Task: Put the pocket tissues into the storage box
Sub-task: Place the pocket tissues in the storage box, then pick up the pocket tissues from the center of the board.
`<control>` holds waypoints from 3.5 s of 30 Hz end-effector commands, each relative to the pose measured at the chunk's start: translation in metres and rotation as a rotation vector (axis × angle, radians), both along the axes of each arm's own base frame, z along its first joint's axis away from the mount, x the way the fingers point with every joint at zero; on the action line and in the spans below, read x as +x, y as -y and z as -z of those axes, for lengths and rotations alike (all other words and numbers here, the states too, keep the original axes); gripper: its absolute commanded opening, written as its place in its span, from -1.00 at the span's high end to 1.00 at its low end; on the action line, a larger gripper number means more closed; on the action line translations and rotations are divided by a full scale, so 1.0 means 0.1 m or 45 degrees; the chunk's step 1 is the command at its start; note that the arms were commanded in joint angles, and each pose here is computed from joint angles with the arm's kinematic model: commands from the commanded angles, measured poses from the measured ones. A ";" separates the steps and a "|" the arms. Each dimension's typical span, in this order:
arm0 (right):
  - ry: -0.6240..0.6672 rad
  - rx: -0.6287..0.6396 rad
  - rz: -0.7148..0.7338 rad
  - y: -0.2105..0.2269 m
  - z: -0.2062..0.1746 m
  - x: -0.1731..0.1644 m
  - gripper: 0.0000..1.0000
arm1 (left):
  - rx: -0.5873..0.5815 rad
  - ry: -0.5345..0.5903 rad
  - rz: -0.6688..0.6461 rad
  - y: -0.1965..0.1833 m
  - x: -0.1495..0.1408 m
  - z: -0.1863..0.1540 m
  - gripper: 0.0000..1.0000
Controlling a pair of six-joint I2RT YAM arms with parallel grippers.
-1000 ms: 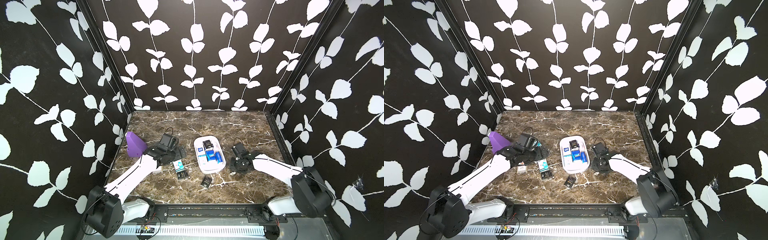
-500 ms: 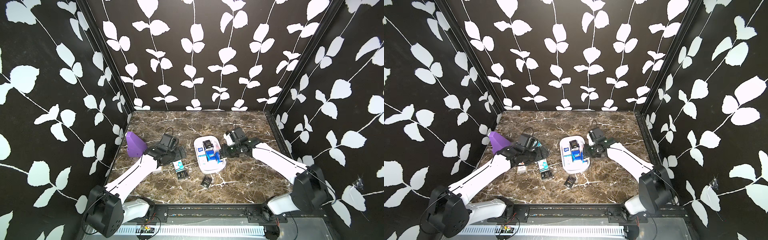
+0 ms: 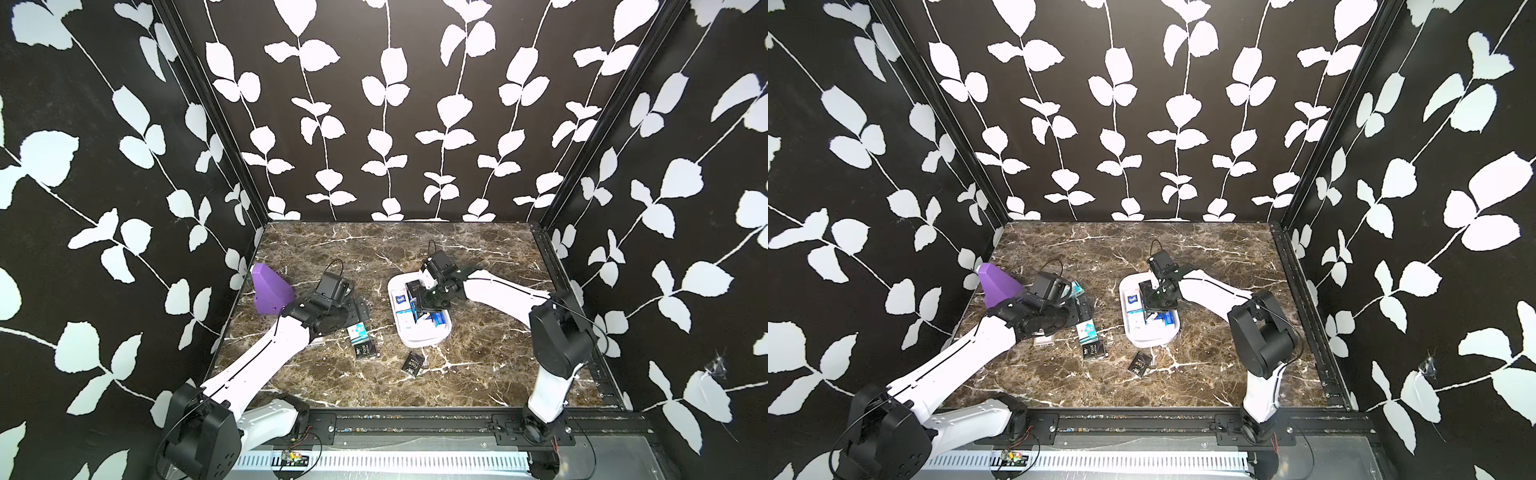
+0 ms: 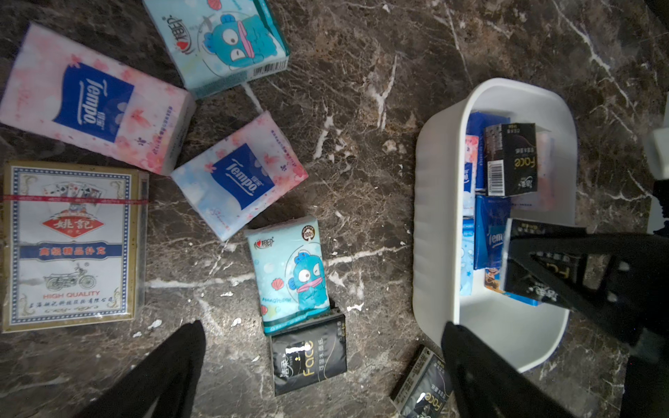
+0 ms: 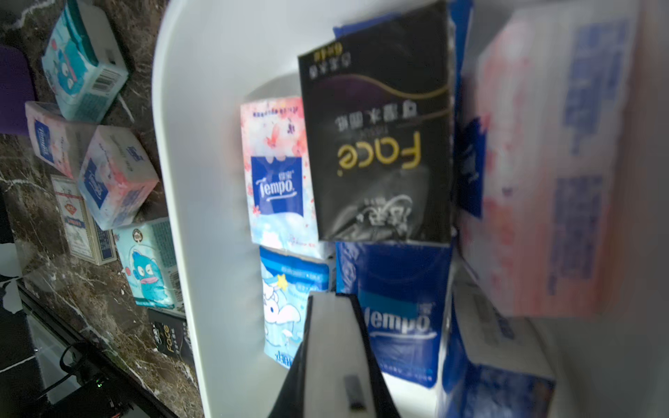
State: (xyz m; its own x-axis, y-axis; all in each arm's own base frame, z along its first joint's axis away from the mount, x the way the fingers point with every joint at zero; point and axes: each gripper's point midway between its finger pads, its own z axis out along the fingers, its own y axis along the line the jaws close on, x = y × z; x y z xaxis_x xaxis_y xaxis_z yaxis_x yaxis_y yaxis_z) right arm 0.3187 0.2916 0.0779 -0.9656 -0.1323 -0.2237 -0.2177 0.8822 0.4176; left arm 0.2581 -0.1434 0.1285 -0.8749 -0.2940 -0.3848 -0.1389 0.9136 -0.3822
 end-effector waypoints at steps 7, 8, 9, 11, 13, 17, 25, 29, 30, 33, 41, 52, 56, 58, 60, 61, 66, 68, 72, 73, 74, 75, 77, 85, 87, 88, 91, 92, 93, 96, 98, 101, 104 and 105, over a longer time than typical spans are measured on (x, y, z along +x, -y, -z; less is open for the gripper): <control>0.089 -0.092 0.013 0.03 -0.13 0.20 0.57 | 0.041 -0.014 -0.003 -0.10 -0.05 0.04 -0.98; 0.098 -0.122 0.009 0.07 -0.14 0.20 0.49 | 0.041 -0.011 -0.002 -0.11 -0.04 0.04 -0.98; 0.113 -0.148 0.004 0.10 -0.18 0.21 0.43 | 0.044 -0.009 0.006 -0.10 -0.03 0.03 -0.98; 0.142 -0.189 -0.008 0.16 -0.25 0.23 0.28 | 0.054 -0.012 0.012 -0.12 -0.03 0.02 -0.98; 0.170 -0.215 -0.021 0.19 -0.33 0.25 0.13 | 0.062 -0.009 0.017 -0.13 -0.02 0.01 -0.98; 0.213 -0.274 -0.021 0.29 -0.44 0.28 0.06 | 0.049 -0.007 0.017 -0.12 -0.01 -0.01 -0.98; 0.228 -0.218 -0.030 0.23 -0.59 0.16 0.24 | 0.038 -0.009 0.010 -0.11 -0.01 -0.01 -0.98; 0.194 -0.164 -0.086 0.01 -0.62 -0.08 0.16 | 0.034 -0.013 0.006 -0.11 -0.01 0.00 -0.98; 0.186 -0.152 -0.091 -0.03 -0.62 -0.14 0.14 | 0.031 -0.015 0.004 -0.11 -0.01 0.01 -0.98; 0.168 -0.099 -0.095 -0.16 -0.62 -0.36 0.05 | 0.023 -0.018 0.002 -0.10 -0.01 0.01 -0.98; 0.125 -0.034 -0.379 -0.60 -0.54 -1.07 0.12 | -0.014 -0.059 -0.053 -0.15 -0.01 0.09 -0.98; 0.083 -0.236 -0.645 -0.90 0.02 -1.58 0.16 | -0.139 -0.152 -0.222 -0.43 -0.12 0.23 -0.98; 0.078 -0.331 -0.625 -0.82 0.20 -1.58 0.14 | -0.157 -0.192 -0.217 -0.40 -0.18 0.26 -0.98; 0.079 -0.366 -0.603 -0.77 0.27 -1.57 0.13 | -0.169 -0.193 -0.226 -0.40 -0.19 0.27 -0.98; 0.072 -0.398 -0.594 -0.71 0.32 -1.57 0.12 | -0.180 -0.186 -0.227 -0.39 -0.20 0.25 -0.98; 0.067 -0.417 -0.589 -0.66 0.34 -1.58 0.11 | -0.183 -0.183 -0.225 -0.39 -0.20 0.24 -0.98; 0.055 -0.472 -0.575 -0.50 0.35 -1.63 0.10 | -0.193 -0.175 -0.218 -0.38 -0.20 0.21 -0.98; 0.033 -0.495 -0.569 -0.39 0.40 -1.69 0.10 | -0.200 -0.176 -0.217 -0.37 -0.20 0.20 -0.98; 0.020 -0.518 -0.550 -0.24 0.40 -1.76 0.09 | -0.216 -0.174 -0.205 -0.35 -0.21 0.18 -0.98; 0.018 -0.529 -0.544 -0.20 0.40 -1.77 0.09 | -0.217 -0.172 -0.207 -0.35 -0.21 0.17 -0.97; 0.020 -0.532 -0.540 -0.17 0.39 -1.78 0.09 | -0.217 -0.170 -0.203 -0.35 -0.21 0.17 -0.98; 0.022 -0.534 -0.532 -0.14 0.38 -1.79 0.09 | -0.217 -0.167 -0.203 -0.35 -0.21 0.16 -0.98; 0.029 -0.534 -0.518 -0.09 0.33 -1.81 0.09 | -0.214 -0.164 -0.199 -0.35 -0.22 0.16 -0.98; 0.077 -0.488 -0.436 0.09 0.14 -1.90 -0.40 | -0.206 -0.159 -0.181 -0.34 -0.19 0.14 -0.98; 0.115 -0.475 -0.426 0.15 0.11 -1.90 -0.66 | -0.204 -0.159 -0.180 -0.34 -0.18 0.14 -0.97; 0.126 -0.478 -0.435 0.17 0.14 -1.90 -0.85 | -0.202 -0.161 -0.175 -0.34 -0.19 0.14 -0.98; 0.188 -0.520 -0.479 0.20 0.17 -1.84 -0.98 | -0.206 -0.164 -0.168 -0.33 -0.18 0.15 -0.98; 0.202 -0.545 -0.495 0.21 0.19 -1.81 -0.98 | -0.207 -0.164 -0.165 -0.33 -0.18 0.15 -0.98; 0.217 -0.577 -0.512 0.22 0.20 -1.78 -0.98 | -0.206 -0.164 -0.163 -0.33 -0.19 0.14 -0.98; 0.210 -0.627 -0.577 0.17 0.32 -1.75 -0.98 | -0.198 -0.156 -0.156 -0.34 -0.20 0.12 -0.97; 0.199 -0.630 -0.604 0.12 0.40 -1.75 -0.98 | -0.188 -0.153 -0.154 -0.35 -0.22 0.11 -0.98; 0.187 -0.632 -0.615 0.06 0.48 -1.74 -0.94 | -0.179 -0.151 -0.146 -0.37 -0.24 0.11 -0.98; 0.174 -0.619 -0.620 0.01 0.54 -1.75 -0.84 | -0.169 -0.153 -0.143 -0.38 -0.27 0.11 -0.98; 0.167 -0.620 -0.620 0.01 0.55 -1.75 -0.80 | -0.166 -0.153 -0.144 -0.39 -0.27 0.11 -0.98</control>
